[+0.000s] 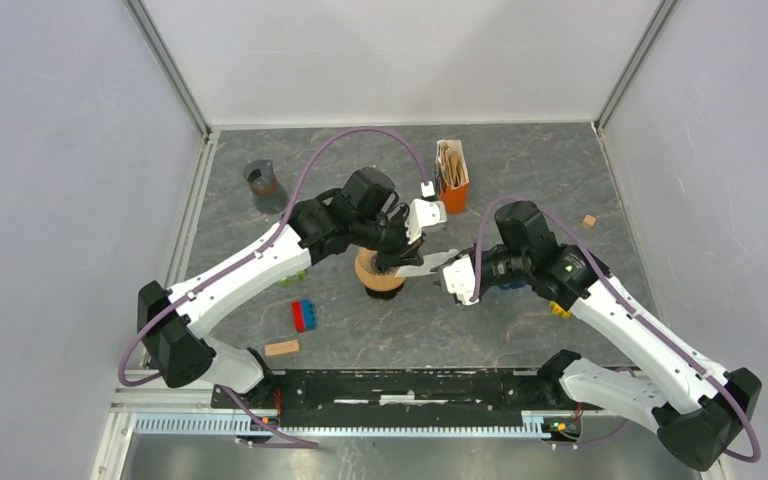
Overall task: Place the coffee filter in the dripper
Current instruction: Place the coffee filter in the coffee dripper.
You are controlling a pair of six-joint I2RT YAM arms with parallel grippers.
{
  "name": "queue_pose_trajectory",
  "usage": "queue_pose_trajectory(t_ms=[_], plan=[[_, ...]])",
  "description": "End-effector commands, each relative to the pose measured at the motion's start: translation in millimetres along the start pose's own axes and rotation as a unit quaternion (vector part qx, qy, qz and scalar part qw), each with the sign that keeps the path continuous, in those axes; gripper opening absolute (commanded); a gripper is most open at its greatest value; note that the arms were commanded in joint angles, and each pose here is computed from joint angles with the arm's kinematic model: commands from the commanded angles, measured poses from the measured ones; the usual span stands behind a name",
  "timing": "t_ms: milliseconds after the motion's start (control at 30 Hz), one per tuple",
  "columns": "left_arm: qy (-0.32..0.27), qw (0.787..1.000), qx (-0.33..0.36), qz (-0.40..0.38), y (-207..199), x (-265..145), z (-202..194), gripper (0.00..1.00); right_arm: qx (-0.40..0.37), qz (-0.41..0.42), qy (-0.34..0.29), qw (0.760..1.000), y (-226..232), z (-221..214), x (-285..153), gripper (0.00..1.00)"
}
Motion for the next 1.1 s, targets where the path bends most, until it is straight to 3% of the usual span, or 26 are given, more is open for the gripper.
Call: queue_pose_trajectory(t_ms=[0,333,667,867,967,1067], plan=[[-0.015,0.999,-0.006,0.044,10,-5,10,0.02,-0.023,-0.018,0.007,1.000,-2,2,-5,0.30],[0.006,0.987,-0.009,0.159,44,-11,3,0.02,-0.021,-0.036,0.037,0.998,4,-18,-6,0.19],[-0.006,0.982,-0.025,0.186,52,-12,7,0.02,-0.011,-0.039,0.043,0.998,8,-30,-2,0.14],[-0.010,0.980,-0.025,0.196,55,-15,6,0.02,-0.008,-0.054,0.046,0.997,6,-30,-7,0.15],[-0.011,0.983,-0.013,0.185,52,-14,5,0.02,0.014,-0.087,0.032,0.996,-4,-24,-16,0.25],[-0.013,0.984,-0.006,0.177,49,-13,5,0.02,0.040,-0.115,0.006,0.993,-14,-13,-27,0.26]])
Point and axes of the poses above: each gripper's point midway between its finger pads, its own x axis out along the fingers, its own y axis along the line the jaws close on, z = x × y, the point moved 3 cm from there along -x, back along the fingers, and after that the axes turned 11 degrees about x, right-handed, at the moved point
